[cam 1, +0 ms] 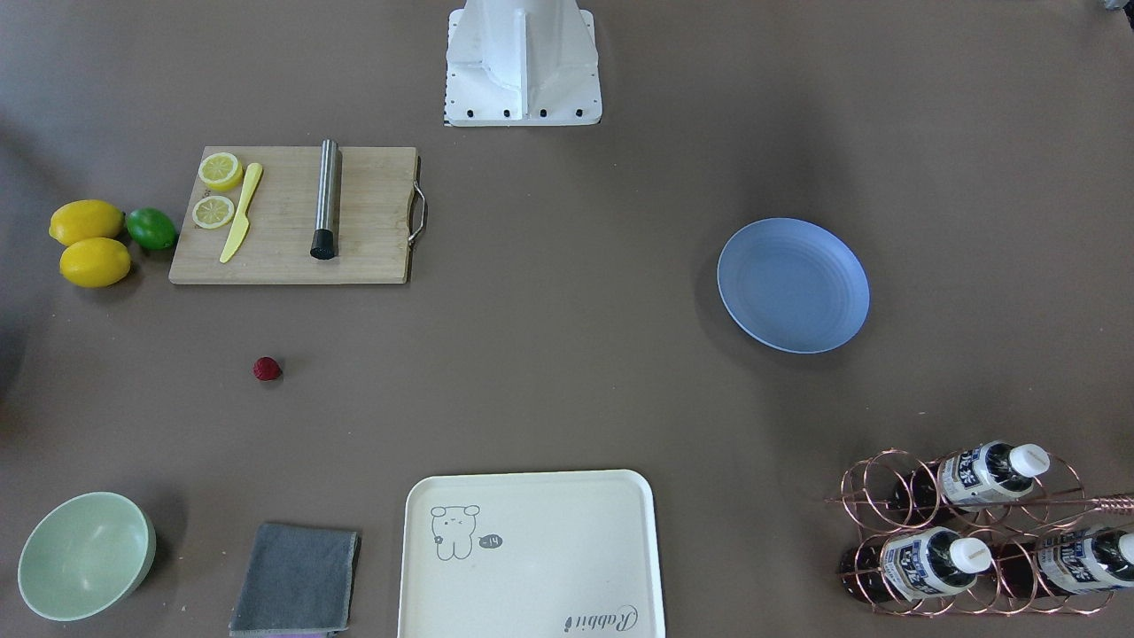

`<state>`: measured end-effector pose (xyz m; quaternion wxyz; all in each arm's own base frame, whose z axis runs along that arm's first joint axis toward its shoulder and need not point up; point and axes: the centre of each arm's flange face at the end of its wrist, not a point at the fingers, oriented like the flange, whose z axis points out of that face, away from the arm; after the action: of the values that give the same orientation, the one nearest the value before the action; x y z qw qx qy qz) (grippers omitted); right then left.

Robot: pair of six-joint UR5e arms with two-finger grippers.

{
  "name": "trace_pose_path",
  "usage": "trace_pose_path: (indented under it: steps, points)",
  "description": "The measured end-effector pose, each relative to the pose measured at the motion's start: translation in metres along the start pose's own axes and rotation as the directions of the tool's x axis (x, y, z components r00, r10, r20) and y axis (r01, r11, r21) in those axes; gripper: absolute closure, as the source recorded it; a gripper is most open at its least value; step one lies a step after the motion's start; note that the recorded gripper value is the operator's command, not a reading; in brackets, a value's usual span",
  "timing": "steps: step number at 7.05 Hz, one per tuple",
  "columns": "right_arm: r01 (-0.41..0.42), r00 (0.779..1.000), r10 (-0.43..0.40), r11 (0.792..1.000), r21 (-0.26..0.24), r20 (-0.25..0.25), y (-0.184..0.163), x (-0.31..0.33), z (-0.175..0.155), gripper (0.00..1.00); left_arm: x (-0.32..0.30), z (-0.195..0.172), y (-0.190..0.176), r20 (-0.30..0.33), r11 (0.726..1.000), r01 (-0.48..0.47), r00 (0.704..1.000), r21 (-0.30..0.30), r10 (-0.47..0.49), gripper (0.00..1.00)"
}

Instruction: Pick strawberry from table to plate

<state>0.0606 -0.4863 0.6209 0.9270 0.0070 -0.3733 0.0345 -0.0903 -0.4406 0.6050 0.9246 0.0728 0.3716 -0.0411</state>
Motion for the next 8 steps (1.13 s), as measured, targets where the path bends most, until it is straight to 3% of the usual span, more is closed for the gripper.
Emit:
trace_pose_path:
  steps: [5,8]
  points:
    - [0.002,1.0,-0.002,1.0,0.002,0.004,0.001,-0.001,-0.001,0.0,0.017,-0.017,-0.004,-0.006,0.998,-0.038,0.999,0.04,0.039,0.02]
    - [0.004,1.0,-0.004,1.0,0.004,0.005,0.0,-0.003,-0.002,0.0,0.043,-0.031,-0.016,-0.069,0.989,-0.11,0.991,0.098,0.117,0.02]
